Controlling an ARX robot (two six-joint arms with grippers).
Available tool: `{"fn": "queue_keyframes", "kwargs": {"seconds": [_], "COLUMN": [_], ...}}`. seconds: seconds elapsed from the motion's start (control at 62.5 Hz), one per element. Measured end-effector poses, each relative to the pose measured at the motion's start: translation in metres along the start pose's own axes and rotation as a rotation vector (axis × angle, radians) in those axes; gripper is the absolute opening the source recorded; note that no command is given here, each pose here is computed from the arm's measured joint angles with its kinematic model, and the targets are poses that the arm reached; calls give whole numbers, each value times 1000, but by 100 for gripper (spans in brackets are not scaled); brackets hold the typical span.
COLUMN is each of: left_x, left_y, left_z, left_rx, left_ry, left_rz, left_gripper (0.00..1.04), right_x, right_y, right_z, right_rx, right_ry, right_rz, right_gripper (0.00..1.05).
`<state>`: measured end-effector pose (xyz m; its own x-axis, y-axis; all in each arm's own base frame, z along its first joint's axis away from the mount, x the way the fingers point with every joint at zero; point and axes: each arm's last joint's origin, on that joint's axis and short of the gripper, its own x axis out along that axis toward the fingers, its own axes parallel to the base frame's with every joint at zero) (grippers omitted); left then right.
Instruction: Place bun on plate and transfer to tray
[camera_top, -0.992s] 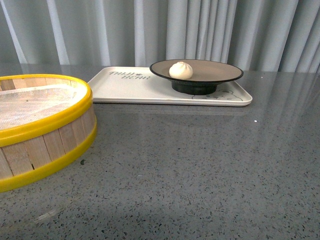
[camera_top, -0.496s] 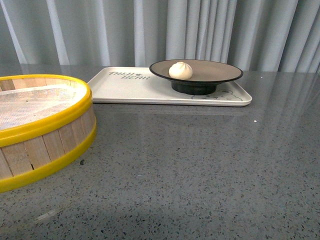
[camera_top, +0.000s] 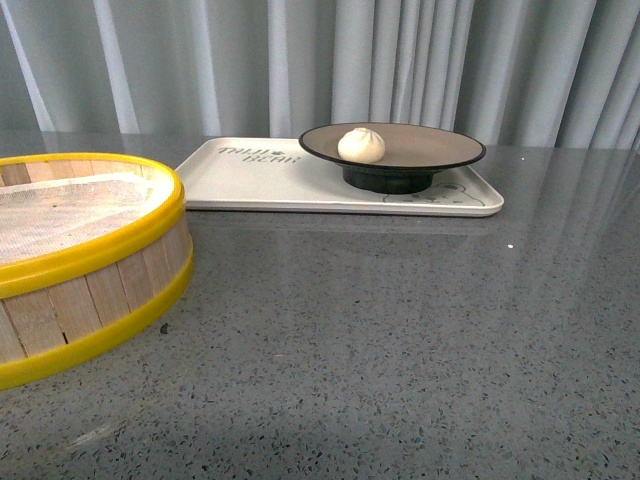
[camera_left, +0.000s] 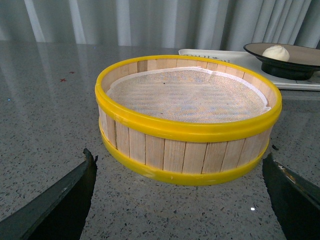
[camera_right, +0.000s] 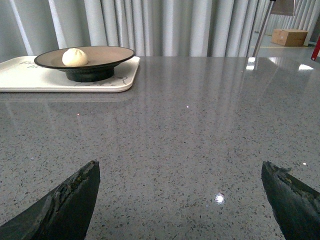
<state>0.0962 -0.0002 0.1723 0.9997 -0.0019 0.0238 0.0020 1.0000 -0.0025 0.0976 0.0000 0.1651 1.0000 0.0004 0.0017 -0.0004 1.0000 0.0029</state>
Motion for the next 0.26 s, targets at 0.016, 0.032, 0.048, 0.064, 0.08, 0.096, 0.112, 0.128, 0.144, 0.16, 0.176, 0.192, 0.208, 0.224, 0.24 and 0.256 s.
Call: {"fn": "queue_keyframes", "kwargs": {"seconds": [0.016,0.032,0.048,0.064,0.08,0.096,0.112,0.128,0.144,0.16,0.176,0.192,0.208,0.224,0.24,0.256], "left_x": [0,0,0,0,0,0,0,0,0,0,0,0,0,0,0,0], "left_y": [0,0,0,0,0,0,0,0,0,0,0,0,0,0,0,0], "left_z": [0,0,0,0,0,0,0,0,0,0,0,0,0,0,0,0], "left_rx": [0,0,0,0,0,0,0,0,0,0,0,0,0,0,0,0], "left_ry": [0,0,0,0,0,0,0,0,0,0,0,0,0,0,0,0], "left_rz": [0,0,0,0,0,0,0,0,0,0,0,0,0,0,0,0], "left_gripper": [98,98,98,98,98,98,98,98,98,98,98,98,98,98,98,98], "right_x": [0,0,0,0,0,0,0,0,0,0,0,0,0,0,0,0], "right_y": [0,0,0,0,0,0,0,0,0,0,0,0,0,0,0,0], "right_z": [0,0,0,0,0,0,0,0,0,0,0,0,0,0,0,0], "right_rx": [0,0,0,0,0,0,0,0,0,0,0,0,0,0,0,0], "right_ry": [0,0,0,0,0,0,0,0,0,0,0,0,0,0,0,0], "right_rz": [0,0,0,0,0,0,0,0,0,0,0,0,0,0,0,0], "right_gripper": [96,96,96,96,96,96,96,96,96,96,96,96,96,96,96,96]}}
